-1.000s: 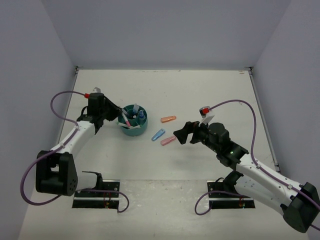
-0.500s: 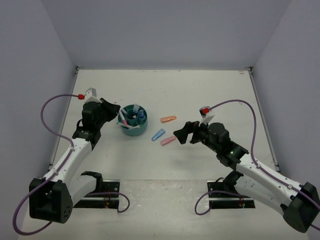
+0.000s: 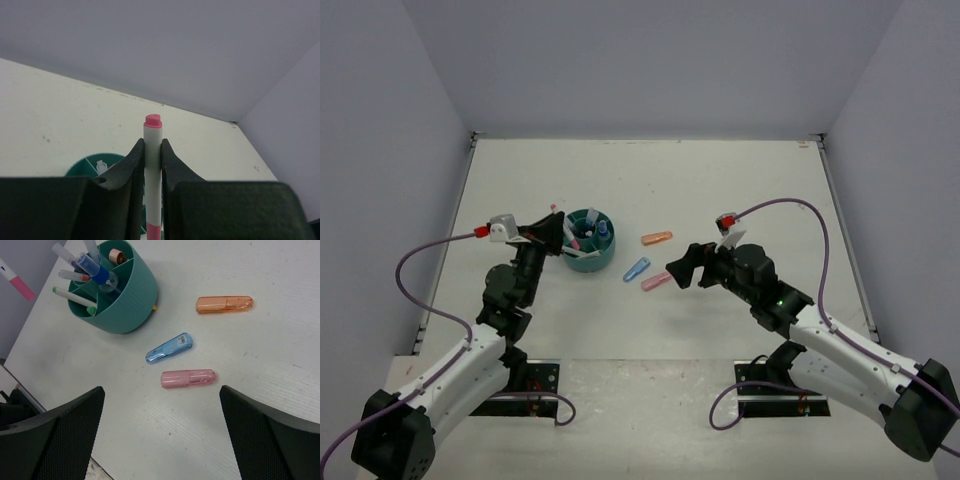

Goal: Sort the stationery into containers
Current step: Place the pen in the storage box.

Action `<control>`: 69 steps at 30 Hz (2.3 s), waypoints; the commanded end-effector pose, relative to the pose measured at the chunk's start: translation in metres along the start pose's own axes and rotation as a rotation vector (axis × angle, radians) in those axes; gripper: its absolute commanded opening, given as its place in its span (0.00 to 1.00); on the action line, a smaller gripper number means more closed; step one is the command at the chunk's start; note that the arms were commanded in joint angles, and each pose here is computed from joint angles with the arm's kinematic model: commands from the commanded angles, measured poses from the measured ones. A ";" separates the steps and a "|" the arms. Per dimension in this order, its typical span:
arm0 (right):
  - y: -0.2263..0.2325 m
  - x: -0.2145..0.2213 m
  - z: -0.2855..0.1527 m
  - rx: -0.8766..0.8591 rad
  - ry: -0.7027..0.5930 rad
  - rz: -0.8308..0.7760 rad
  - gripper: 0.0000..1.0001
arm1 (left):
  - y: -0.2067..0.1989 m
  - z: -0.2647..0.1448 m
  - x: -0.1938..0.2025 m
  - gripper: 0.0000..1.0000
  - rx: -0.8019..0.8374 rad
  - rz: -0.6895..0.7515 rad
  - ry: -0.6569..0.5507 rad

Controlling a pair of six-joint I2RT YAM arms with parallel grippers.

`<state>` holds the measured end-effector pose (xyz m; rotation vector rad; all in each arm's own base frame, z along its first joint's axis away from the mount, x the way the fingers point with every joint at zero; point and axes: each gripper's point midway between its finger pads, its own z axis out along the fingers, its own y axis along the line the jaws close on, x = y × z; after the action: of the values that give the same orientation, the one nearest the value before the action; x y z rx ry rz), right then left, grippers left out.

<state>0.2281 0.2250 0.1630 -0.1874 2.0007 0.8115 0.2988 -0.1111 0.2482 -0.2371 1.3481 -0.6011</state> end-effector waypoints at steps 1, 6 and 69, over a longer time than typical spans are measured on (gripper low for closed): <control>0.015 -0.026 -0.001 -0.042 -0.071 0.009 0.99 | -0.001 -0.005 -0.035 0.00 0.029 0.055 -0.202; 0.016 -0.025 0.000 -0.044 -0.069 0.009 0.99 | 0.003 -0.010 -0.030 0.00 0.041 0.044 -0.236; 0.034 -0.031 -0.019 -0.154 -0.094 -0.041 0.98 | 0.006 -0.033 0.013 0.71 0.002 -0.100 -0.200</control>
<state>0.2107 0.2335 0.2032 -0.2875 1.8592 0.9462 0.2960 -0.1229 0.1911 -0.2879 1.3295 -0.5468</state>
